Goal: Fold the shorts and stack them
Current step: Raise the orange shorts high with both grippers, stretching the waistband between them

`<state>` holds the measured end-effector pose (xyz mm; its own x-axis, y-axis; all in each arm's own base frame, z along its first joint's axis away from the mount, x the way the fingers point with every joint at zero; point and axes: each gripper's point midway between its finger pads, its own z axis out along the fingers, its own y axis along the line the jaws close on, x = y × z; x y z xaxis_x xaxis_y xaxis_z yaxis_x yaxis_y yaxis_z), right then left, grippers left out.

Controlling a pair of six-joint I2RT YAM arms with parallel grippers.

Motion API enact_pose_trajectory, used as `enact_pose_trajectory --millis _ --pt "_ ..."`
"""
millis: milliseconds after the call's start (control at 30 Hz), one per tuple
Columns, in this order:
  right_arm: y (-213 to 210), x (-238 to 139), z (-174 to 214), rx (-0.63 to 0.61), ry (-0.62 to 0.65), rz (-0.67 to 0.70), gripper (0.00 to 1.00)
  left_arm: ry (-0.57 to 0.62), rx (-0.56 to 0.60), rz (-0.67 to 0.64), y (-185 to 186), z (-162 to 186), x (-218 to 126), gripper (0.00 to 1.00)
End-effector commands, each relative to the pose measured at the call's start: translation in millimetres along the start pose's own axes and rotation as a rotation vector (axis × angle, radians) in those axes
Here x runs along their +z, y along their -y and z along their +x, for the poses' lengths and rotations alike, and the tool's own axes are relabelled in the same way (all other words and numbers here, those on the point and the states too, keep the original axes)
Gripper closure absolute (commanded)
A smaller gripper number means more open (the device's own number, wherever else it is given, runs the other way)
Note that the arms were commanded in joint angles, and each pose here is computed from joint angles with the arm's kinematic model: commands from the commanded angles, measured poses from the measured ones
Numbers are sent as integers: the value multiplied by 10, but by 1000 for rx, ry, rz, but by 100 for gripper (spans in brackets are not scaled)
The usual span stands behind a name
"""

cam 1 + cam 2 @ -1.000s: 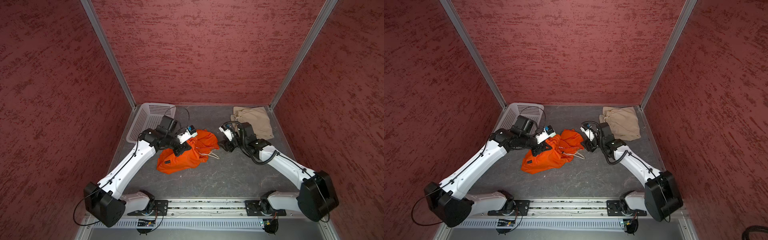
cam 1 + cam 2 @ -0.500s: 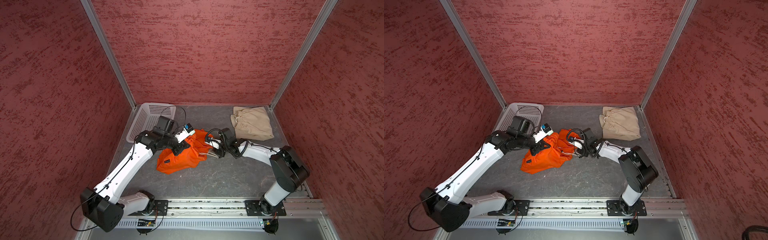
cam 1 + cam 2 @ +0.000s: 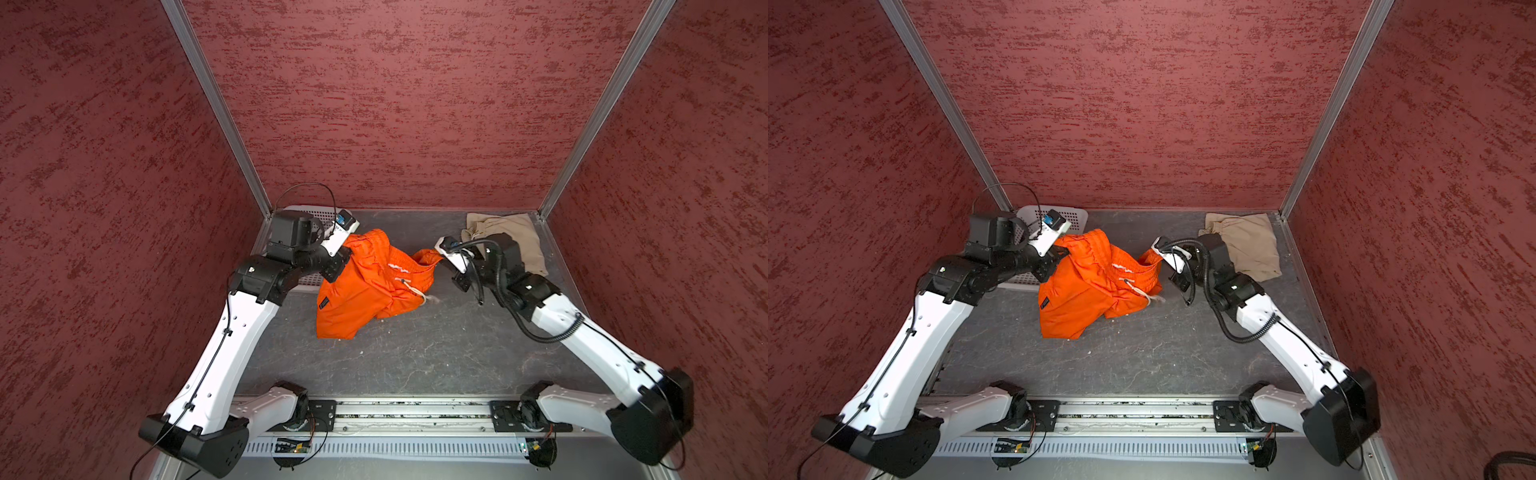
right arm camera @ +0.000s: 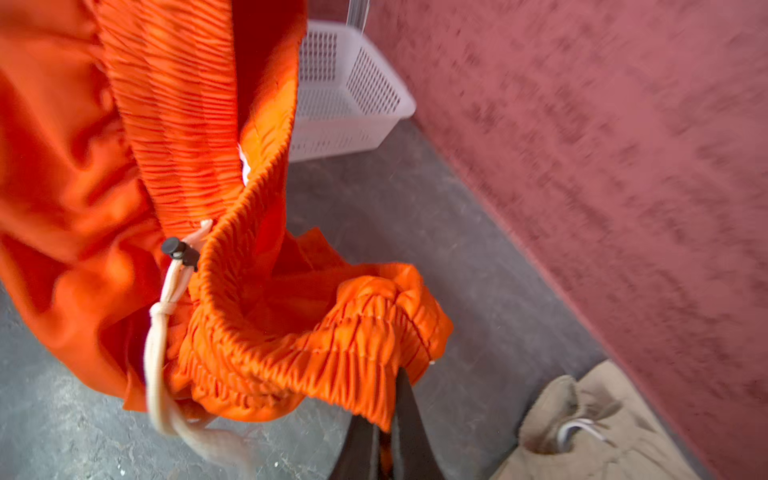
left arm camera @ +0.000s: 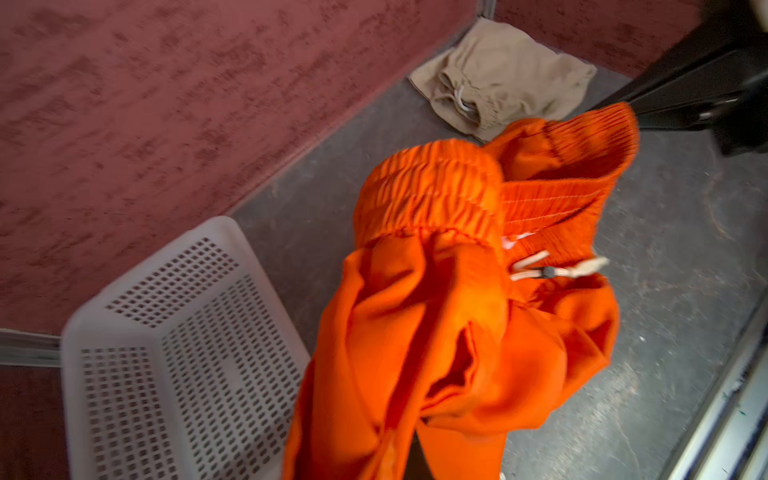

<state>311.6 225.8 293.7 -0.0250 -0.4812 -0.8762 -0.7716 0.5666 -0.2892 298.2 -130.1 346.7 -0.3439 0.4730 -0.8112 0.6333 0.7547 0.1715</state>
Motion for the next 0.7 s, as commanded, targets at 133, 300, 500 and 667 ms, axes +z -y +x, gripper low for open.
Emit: enact_pose_trajectory --millis 133,300,500,667 --pt "-73 -736 -588 227 106 -40 100 101 59 -174 -421 -433 -319 92" --pt "-338 -922 -841 521 68 -245 100 201 51 -235 -599 -839 -541 91" --pt "-684 -1126 -1074 737 0 -515 100 287 57 -235 -712 -1251 -716 91" --pt "-699 -1477 -1308 697 112 -511 100 388 83 -262 -712 -1532 -1016 91"
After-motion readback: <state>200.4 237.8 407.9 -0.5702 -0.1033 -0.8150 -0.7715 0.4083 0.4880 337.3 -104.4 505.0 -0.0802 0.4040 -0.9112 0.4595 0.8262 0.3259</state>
